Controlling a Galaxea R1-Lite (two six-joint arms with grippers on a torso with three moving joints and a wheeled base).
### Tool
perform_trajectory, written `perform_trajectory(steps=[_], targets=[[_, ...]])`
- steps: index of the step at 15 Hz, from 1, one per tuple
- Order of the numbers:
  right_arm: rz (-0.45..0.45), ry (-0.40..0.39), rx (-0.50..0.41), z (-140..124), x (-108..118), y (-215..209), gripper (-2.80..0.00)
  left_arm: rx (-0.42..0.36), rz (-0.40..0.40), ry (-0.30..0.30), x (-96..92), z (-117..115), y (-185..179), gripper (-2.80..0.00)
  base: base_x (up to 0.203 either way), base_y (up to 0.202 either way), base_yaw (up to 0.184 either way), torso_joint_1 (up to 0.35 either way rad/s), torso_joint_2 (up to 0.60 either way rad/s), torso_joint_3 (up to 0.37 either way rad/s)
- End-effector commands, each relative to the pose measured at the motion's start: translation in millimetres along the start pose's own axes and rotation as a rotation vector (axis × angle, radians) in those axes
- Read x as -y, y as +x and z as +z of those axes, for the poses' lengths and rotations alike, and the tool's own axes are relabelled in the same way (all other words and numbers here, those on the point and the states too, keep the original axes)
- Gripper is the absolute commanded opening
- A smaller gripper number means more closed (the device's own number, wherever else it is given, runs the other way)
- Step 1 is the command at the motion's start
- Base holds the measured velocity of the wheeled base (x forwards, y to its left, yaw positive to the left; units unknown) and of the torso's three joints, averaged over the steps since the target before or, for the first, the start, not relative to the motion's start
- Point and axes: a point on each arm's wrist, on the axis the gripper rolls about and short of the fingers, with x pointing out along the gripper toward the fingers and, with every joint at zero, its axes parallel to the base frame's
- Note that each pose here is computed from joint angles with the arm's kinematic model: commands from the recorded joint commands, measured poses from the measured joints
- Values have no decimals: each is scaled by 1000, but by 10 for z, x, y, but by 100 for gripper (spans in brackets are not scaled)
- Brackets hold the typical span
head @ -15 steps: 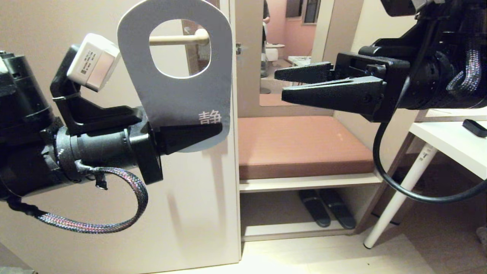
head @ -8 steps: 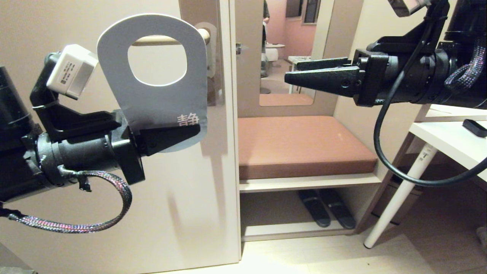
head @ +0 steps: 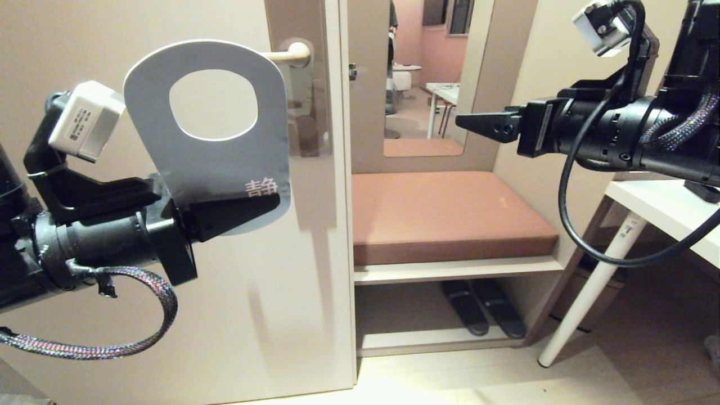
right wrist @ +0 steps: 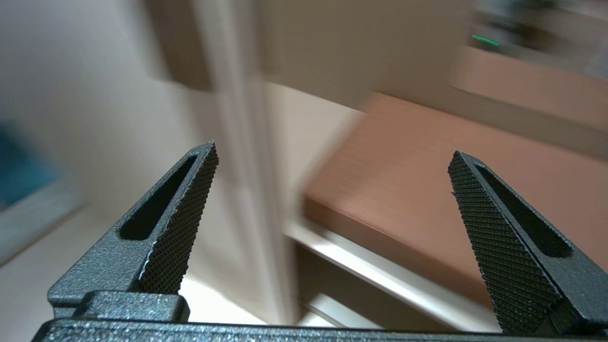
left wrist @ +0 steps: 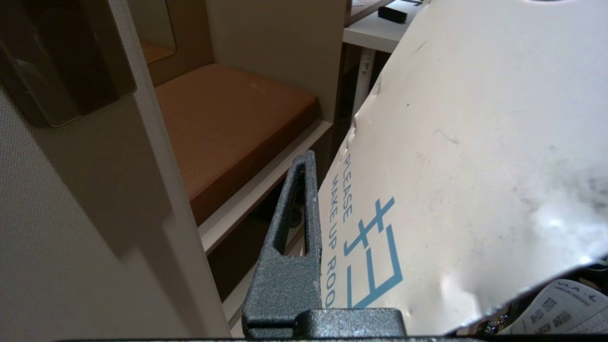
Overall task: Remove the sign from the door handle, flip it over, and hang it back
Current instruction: Hang the sign back with the other side facing out
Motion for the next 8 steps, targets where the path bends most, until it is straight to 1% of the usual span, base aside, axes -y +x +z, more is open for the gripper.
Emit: perform_trajectory(steps=[1, 2, 3, 5, 6, 8], targets=[[-131, 5, -9, -57, 35, -125, 0, 3, -3, 1, 7, -1, -11, -280, 0, 0, 0, 0, 0, 0], [-150, 7, -21, -104, 39, -184, 0, 4, -3, 2, 8, 1, -13, -280, 0, 0, 0, 0, 0, 0], [-162, 7, -18, -149, 48, -238, -280, 2, -3, 1, 11, -5, -18, -280, 0, 0, 0, 0, 0, 0], [-191, 2, 40, -220, 70, -278, -280, 1, -3, 0, 20, -16, -31, -280, 0, 0, 0, 0, 0, 0], [-226, 2, 52, -279, 91, -311, -280, 1, -3, 0, 30, -19, -46, -280, 0, 0, 0, 0, 0, 0], [-279, 4, 42, -411, 111, -387, -280, 2, -3, 1, 52, -28, -78, -280, 0, 0, 0, 0, 0, 0]])
